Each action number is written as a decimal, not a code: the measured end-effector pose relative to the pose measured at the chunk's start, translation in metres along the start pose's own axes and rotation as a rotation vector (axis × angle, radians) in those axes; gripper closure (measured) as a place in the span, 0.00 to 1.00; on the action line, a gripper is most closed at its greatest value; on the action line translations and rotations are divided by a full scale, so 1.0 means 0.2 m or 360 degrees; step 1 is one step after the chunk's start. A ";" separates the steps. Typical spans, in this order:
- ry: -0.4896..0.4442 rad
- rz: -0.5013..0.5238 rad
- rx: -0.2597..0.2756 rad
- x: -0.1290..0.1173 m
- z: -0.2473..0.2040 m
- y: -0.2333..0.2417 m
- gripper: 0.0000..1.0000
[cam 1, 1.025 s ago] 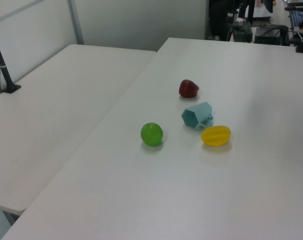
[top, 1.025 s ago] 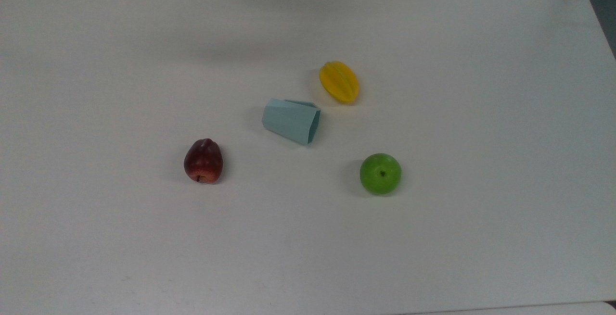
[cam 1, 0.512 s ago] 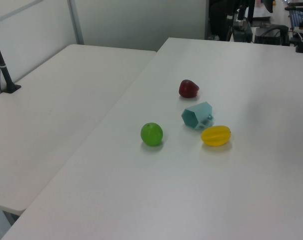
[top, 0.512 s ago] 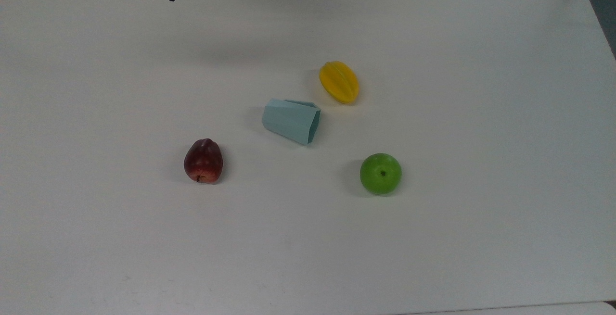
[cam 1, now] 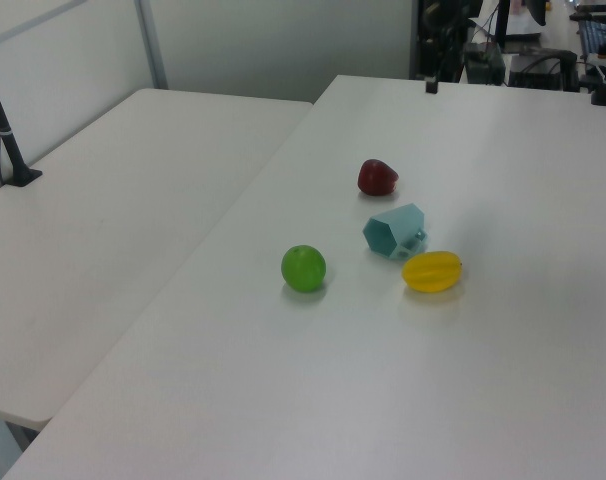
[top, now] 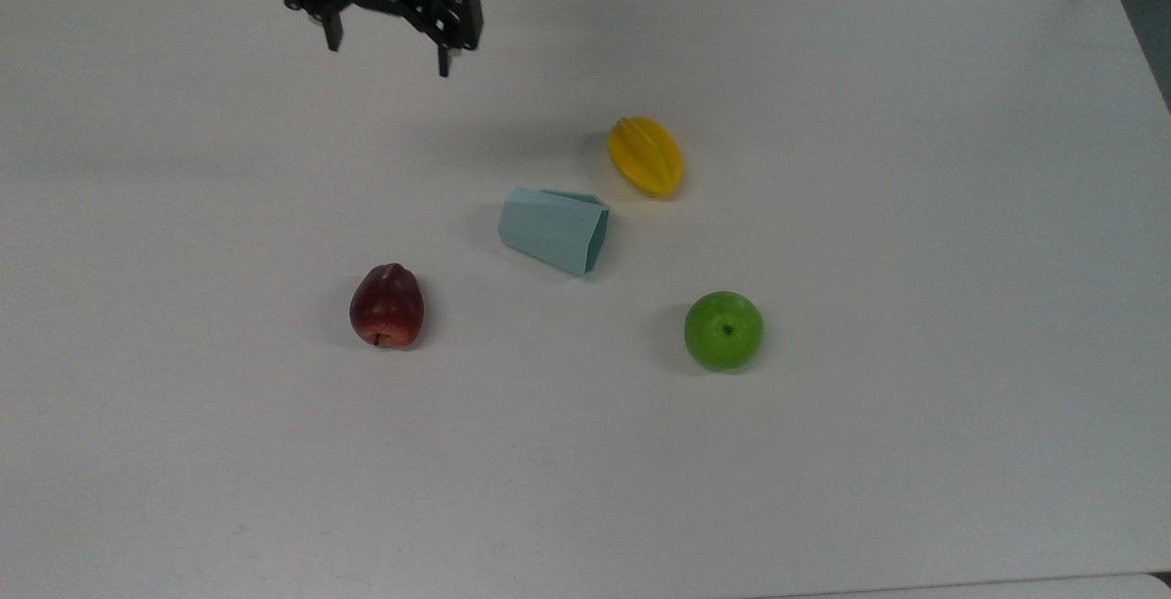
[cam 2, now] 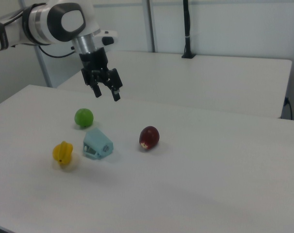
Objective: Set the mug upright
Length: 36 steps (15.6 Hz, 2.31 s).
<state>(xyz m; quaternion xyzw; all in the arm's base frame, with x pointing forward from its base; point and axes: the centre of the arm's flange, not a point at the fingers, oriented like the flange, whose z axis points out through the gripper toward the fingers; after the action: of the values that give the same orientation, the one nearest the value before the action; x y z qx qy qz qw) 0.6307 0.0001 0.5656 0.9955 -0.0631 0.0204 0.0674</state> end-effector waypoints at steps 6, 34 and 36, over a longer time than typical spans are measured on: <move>0.0037 -0.0073 -0.0247 0.01 0.21 -0.48 0.00; 0.0042 -0.0069 -0.0577 -0.03 0.98 -1.12 0.29; 0.0033 -0.0079 -0.0592 -0.03 1.01 -1.12 0.31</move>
<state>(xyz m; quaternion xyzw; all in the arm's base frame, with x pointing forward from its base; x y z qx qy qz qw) 0.6592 0.1936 0.3348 0.9669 -0.0405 0.0171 0.2515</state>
